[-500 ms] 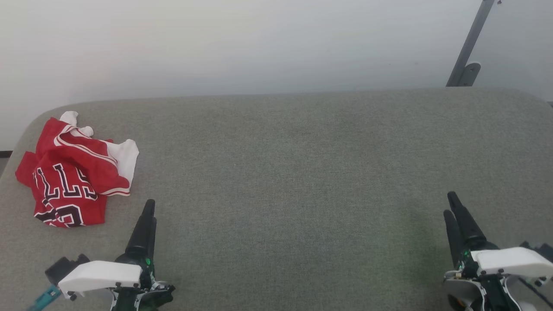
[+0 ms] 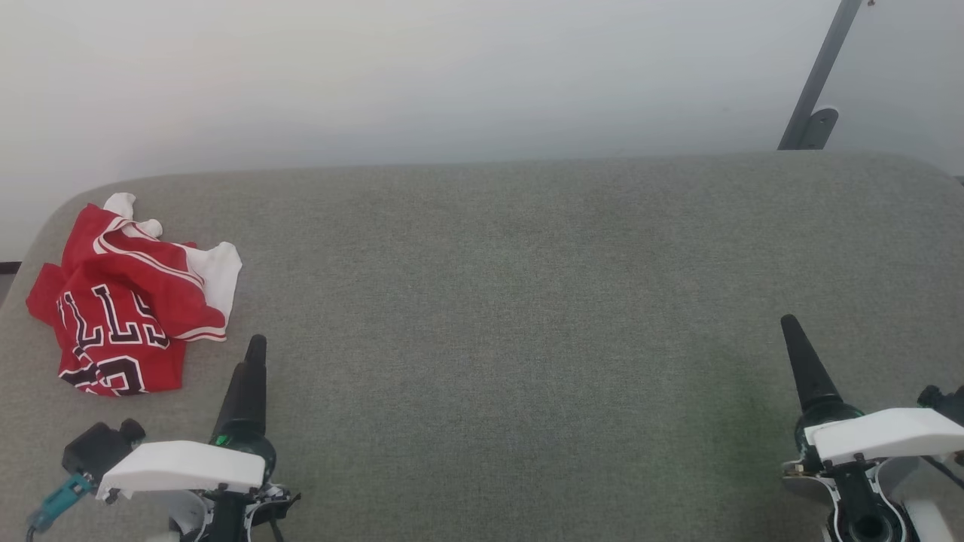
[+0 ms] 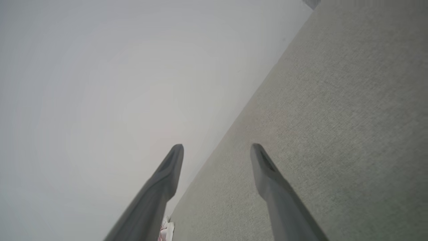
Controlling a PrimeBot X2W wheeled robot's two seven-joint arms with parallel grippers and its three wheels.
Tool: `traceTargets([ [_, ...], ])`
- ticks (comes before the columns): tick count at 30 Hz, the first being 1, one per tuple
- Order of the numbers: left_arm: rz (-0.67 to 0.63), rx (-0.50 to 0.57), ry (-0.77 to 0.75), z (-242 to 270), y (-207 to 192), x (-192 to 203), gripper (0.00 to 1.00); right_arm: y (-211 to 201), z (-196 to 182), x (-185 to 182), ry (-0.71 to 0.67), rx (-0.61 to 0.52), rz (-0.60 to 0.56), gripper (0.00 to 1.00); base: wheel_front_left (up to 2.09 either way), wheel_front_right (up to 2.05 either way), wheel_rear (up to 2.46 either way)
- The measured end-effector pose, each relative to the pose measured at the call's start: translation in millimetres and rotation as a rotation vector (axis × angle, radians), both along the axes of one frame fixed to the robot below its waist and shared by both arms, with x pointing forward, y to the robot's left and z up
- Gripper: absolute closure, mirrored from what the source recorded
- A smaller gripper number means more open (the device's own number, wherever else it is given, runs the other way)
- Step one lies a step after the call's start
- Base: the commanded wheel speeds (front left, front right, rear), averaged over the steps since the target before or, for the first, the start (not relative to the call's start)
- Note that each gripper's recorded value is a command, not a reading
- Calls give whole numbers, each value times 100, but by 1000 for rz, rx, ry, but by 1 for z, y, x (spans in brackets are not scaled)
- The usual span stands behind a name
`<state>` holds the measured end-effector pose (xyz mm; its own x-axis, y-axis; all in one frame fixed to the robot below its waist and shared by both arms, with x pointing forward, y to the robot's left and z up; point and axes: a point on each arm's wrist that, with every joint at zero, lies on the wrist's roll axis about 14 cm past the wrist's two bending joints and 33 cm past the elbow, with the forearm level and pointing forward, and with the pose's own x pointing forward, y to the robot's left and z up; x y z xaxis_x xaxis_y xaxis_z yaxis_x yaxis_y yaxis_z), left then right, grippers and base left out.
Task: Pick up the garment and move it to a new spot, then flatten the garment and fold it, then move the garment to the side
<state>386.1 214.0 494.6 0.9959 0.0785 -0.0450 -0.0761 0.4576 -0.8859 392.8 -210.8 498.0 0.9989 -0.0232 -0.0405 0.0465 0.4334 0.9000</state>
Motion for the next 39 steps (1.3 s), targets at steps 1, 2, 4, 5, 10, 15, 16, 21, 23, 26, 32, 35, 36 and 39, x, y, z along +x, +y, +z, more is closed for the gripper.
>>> traceTargets([
  [1, -1, 27, -2, 1, 0, 0, 0, -1, 1, 0, -3, -21, -2, 0, 0, 0, 0],
  [2, 0, 42, -5, 2, 0, 0, 0, -1, 2, 0, -5, -46, 0, 0, 0, 0, 0],
  [4, -7, 99, -7, 4, -1, 1, 0, -2, 5, 1, -12, -105, 4, 0, 0, 0, 0],
  [5, -7, 122, -11, 5, -1, 1, 0, -2, 7, 2, -18, -143, 7, 0, 0, 0, 0],
  [10, -10, 233, -8, 9, -3, 2, 0, -4, 12, 5, -31, -293, 16, 0, 0, 0, 0],
  [15, -14, 344, -3, 10, -4, 1, 0, -4, 12, 5, -32, -407, 21, 0, 0, 0, 0],
  [16, -15, 363, 0, 10, -4, 0, 0, -4, 12, 5, -33, -427, 20, 0, 0, 0, 0],
  [21, -16, 461, 6, 12, -4, 1, 0, -5, 14, 8, -41, -540, 25, 0, 0, 0, 0],
  [23, -14, 501, 6, 13, -4, 1, 0, -5, 17, 10, -48, -588, 27, 0, 0, 0, 0],
  [26, -20, 553, 9, 13, -7, 2, 0, -5, 17, 10, -49, -646, 30, 0, 0, 0, 0],
  [32, -27, 646, 2, 17, -10, 3, 0, -5, 18, 12, -57, -727, 28, 0, 0, 0, 0],
  [35, -25, 684, 1, 18, -11, 2, 0, -5, 22, 13, -69, -766, 27, 0, 0, 0, 0],
  [36, -26, 697, 1, 17, -12, 2, 0, -5, 23, 14, -73, -777, 25, 0, 0, 0, 0],
  [39, -30, 746, -7, 20, -14, 3, 0, -5, 23, 14, -76, -816, 26, 0, 0, 0, 0],
])
